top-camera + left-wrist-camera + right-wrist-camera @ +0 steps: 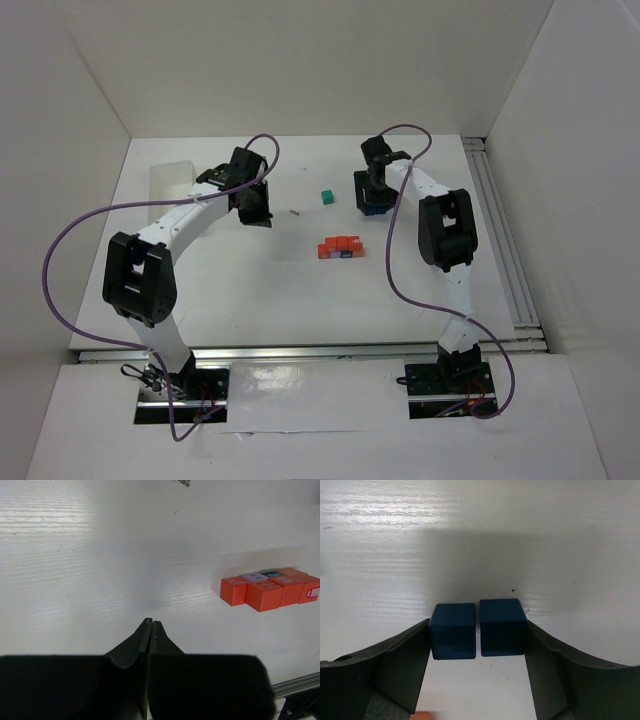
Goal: Build the wood block tower
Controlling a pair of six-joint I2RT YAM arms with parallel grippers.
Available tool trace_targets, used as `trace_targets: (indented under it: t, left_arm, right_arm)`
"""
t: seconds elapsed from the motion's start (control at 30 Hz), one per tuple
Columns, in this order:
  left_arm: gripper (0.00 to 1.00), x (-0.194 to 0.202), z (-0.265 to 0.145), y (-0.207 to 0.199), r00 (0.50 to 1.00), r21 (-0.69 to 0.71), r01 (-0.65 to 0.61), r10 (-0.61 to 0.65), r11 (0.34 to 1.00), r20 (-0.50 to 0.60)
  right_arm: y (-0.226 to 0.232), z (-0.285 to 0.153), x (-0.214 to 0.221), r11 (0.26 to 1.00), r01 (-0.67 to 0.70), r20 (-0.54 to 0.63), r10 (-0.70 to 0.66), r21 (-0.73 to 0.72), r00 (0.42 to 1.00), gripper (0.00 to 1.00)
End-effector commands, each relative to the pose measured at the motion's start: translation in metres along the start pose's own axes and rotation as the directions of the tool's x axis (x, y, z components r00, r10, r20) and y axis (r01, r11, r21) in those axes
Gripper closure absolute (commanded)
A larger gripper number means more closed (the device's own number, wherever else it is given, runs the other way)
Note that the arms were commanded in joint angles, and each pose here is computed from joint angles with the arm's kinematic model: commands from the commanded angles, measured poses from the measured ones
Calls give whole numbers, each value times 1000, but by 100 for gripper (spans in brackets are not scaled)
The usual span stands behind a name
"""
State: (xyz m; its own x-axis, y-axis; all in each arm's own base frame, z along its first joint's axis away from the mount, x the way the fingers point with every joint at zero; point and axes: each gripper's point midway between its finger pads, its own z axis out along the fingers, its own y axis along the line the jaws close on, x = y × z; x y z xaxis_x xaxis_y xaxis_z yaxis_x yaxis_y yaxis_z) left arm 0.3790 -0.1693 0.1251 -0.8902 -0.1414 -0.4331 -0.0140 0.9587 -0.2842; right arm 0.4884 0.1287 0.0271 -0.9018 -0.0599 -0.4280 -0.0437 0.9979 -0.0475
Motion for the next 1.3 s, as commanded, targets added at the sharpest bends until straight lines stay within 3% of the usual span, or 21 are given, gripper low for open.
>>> trace_targets:
  t: [0.0,0.17,0.27,0.73,0.9,1.1,1.27]
  left_arm:
    - [90,-4,-2,-2,1000,5,-18,18,1000,18]
    - [91,-4,-2,-2,1000,5,-18,18,1000,18]
    - [91,-4,-2,-2,1000,5,-18,18,1000,18]
    - [91,-1,0,-1,1000,1,-17,17,1000,9]
    - [91,-1,0,-1,1000,1,-17,17,1000,9]
    - [91,-1,0,-1,1000,1,-17,17,1000,9]
    - [91,2,1,1,1000,-3,-16,16,1000,1]
  right_arm:
    - [2,-10,-16,1000,-5,48,4,20,999,24]
    - [2,-10,-16,1000,-5,48,4,20,999,24]
    - [2,-10,-16,1000,-14,48,13,19,999,29]
    - [-1,-14,-22,999,-17,61,14,37,998,25]
    - [-1,-17,-24,999,-18,70,16,34,997,33]
    - [1,-15,-24,999,-26,67,25,25,997,33]
    - [1,-24,-28,999,-39,83,37,20,996,40]
